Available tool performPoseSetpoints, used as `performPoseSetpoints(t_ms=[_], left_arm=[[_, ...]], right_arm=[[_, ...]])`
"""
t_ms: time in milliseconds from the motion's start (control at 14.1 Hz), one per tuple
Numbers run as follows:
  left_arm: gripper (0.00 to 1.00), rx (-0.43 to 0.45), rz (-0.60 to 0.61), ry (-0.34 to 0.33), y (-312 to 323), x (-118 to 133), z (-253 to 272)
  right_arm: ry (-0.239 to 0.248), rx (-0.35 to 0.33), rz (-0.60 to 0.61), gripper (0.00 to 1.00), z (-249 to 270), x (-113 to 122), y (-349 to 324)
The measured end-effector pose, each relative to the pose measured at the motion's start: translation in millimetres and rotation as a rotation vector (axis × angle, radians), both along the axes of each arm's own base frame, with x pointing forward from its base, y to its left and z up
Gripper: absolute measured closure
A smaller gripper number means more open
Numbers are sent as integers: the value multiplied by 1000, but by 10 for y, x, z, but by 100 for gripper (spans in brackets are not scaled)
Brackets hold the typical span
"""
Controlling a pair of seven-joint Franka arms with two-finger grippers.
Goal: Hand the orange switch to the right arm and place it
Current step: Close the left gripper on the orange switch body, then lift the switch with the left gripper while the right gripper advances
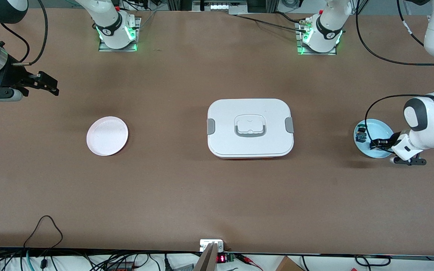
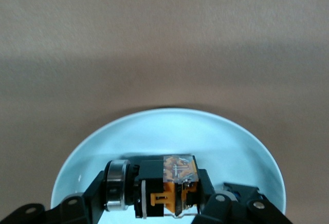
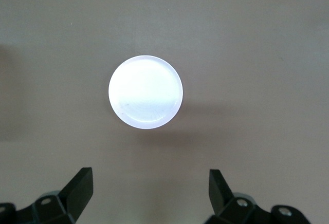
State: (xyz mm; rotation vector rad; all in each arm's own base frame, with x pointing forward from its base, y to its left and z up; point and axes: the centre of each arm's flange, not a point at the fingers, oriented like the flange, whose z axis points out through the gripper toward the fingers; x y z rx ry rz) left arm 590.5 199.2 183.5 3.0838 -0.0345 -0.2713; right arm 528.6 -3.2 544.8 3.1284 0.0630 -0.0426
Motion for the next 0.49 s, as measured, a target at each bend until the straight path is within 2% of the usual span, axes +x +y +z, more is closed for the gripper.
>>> performPoseSetpoints(t_ms=[212, 495], left_arm=[[28, -23, -9, 70, -25, 139, 316], [28, -52, -51, 115, -260, 411, 887]], right_arm=[[0, 0, 0, 0, 0, 0, 0], [0, 0, 0, 0, 0, 0, 0]])
